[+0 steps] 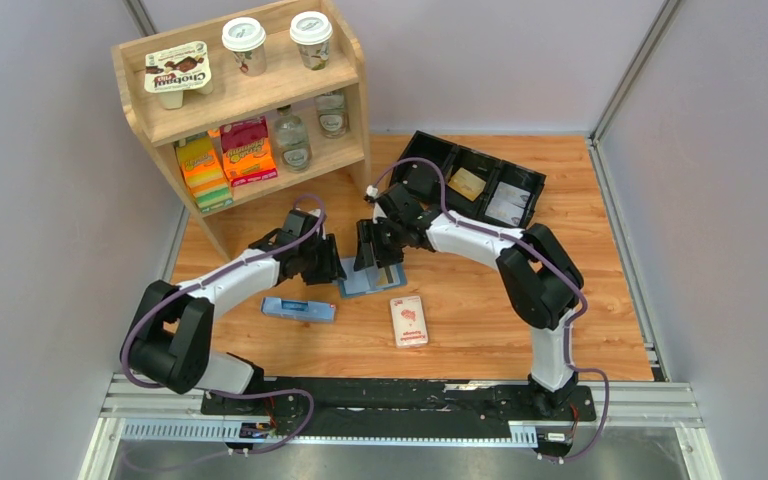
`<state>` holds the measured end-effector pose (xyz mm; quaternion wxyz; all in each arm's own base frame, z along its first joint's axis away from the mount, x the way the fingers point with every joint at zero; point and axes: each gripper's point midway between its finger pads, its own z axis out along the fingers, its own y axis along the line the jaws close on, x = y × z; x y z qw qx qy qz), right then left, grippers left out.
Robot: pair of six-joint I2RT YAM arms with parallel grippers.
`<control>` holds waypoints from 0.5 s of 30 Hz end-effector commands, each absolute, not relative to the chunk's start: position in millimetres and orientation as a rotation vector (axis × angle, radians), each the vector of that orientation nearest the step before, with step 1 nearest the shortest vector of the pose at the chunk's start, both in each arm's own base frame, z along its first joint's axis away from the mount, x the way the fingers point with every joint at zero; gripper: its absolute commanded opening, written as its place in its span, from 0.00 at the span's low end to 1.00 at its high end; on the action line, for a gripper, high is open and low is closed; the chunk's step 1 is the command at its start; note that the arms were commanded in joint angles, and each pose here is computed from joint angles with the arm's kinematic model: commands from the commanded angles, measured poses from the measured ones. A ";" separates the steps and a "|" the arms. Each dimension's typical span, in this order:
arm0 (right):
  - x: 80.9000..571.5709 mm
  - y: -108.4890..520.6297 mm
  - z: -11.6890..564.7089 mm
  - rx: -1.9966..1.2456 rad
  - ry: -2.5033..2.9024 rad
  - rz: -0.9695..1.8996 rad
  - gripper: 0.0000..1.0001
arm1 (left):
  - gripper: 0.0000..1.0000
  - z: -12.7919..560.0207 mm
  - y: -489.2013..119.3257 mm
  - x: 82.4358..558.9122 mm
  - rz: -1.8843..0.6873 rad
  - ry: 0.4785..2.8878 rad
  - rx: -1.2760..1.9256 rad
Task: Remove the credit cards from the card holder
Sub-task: Remove the credit card from the card holder.
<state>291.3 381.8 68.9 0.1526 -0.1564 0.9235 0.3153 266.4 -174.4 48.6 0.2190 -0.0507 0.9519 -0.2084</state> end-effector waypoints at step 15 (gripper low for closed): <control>297.8 394.1 78.6 -0.448 2.568 1.142 0.53 | 0.48 83.8 -166.3 273.0 -0.590 2.489 -0.196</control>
